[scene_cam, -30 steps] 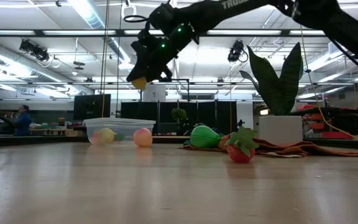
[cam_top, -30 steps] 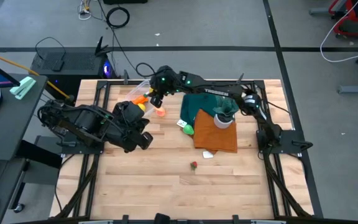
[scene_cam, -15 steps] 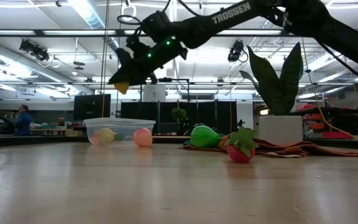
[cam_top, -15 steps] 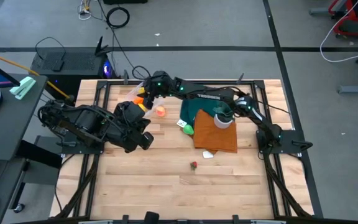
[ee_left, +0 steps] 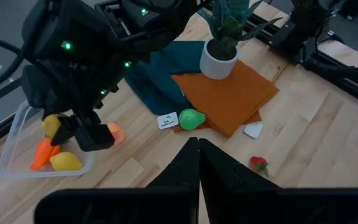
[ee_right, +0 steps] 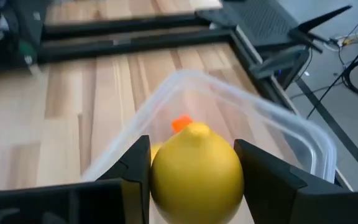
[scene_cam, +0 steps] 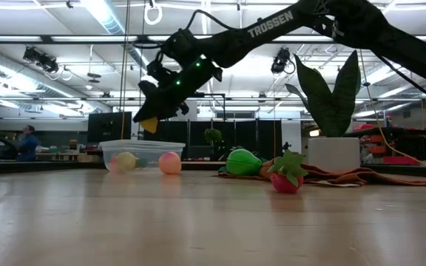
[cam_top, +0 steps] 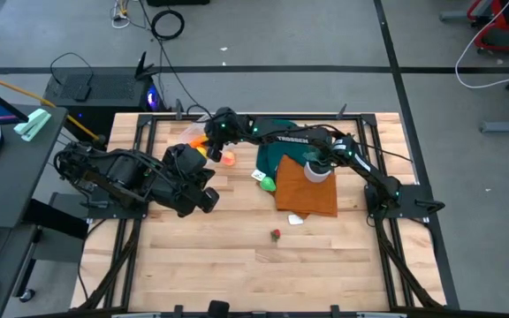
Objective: Pick and placing Produce into tupperware
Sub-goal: Put the lemon into the transparent container
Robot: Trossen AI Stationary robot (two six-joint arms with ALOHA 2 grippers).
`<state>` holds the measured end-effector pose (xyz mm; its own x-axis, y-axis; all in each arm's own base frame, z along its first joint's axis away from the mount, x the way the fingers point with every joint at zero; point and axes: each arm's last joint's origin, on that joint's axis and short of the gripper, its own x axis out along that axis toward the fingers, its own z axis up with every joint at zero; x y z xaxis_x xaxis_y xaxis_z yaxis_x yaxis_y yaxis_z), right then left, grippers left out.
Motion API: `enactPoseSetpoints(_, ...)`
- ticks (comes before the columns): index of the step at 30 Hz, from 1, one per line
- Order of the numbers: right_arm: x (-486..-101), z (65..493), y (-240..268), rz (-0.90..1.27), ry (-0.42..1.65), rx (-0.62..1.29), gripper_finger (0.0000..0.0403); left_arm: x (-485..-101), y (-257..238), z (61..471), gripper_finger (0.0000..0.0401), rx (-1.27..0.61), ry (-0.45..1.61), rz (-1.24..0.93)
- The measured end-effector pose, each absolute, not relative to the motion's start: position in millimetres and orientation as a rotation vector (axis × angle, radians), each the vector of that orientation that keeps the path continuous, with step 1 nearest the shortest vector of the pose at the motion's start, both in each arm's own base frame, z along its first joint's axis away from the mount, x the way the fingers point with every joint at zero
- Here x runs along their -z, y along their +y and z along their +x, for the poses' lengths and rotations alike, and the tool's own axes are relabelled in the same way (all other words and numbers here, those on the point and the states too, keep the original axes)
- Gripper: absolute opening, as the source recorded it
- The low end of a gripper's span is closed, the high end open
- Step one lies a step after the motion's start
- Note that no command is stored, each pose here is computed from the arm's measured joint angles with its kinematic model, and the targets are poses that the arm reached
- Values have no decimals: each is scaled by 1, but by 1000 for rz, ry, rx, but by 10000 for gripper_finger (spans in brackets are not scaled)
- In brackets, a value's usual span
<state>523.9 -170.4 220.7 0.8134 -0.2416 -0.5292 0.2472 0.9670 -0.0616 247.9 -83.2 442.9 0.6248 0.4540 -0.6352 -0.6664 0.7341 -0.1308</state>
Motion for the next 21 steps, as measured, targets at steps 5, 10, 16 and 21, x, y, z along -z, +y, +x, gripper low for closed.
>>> enactPoseSetpoints(5, -216, 521, -170, -23, 626, 255, 140, -443, -83, 248, 24, -658, 616, -369)
enactPoseSetpoints(10, -216, 520, -170, -32, 635, 261, 143, -443, -83, 248, 28, -658, 616, -370)
enactPoseSetpoints(16, -214, 519, -171, -29, 651, 261, 164, -443, -83, 248, 15, -658, 615, -370)
enactPoseSetpoints(21, -212, 518, -170, -24, 679, 258, 185, -443, -83, 248, 10, -658, 615, -371)
